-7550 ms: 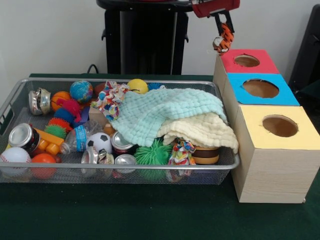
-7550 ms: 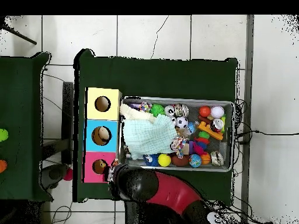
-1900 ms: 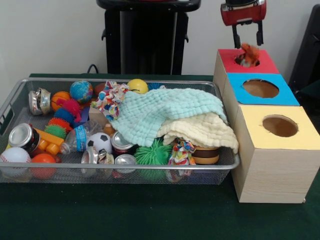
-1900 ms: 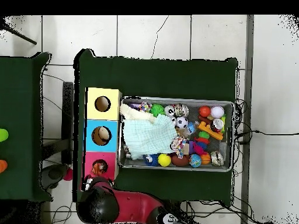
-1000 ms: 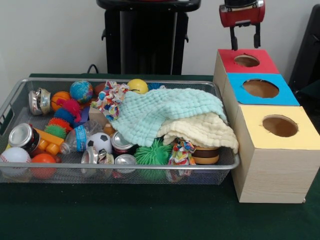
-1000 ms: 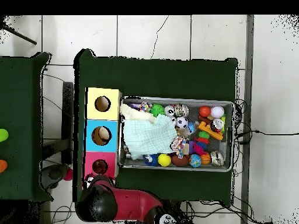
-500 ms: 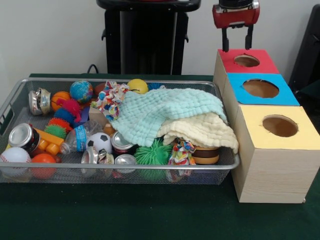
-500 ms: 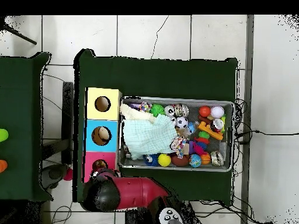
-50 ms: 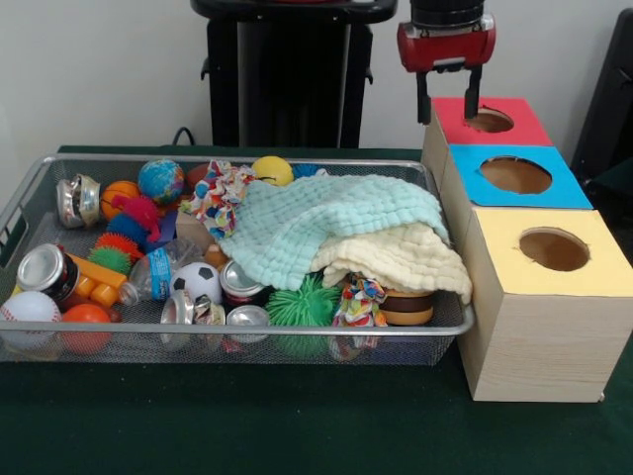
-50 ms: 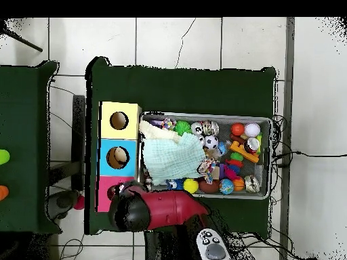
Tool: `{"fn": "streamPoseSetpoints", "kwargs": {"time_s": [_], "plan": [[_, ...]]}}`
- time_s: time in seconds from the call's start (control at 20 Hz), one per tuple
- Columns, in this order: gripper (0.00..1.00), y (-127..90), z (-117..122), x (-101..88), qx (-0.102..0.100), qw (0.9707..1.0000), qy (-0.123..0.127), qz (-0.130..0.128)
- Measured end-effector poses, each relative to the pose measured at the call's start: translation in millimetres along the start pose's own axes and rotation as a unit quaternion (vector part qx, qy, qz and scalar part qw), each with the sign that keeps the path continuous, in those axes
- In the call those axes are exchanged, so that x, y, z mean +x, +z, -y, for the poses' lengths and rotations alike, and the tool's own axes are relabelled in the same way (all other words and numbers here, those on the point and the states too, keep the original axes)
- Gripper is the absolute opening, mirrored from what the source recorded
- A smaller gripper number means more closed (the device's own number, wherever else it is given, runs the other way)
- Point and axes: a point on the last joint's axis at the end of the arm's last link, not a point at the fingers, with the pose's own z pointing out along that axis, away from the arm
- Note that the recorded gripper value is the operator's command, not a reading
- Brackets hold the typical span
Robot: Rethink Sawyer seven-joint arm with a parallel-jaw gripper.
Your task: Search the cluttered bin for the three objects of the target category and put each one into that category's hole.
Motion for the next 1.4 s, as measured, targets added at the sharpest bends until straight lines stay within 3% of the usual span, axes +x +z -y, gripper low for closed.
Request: {"fn": "streamPoseSetpoints", "kwargs": {"time_s": [0.6, 1.4], "plan": [[1.0, 5.9, 33.7, -24.4, 0.015, 0.9995, -0.015, 0.024], [1.0, 12.6, 41.8, -17.2, 0.032, 0.9976, -0.056, 0.025]]}}
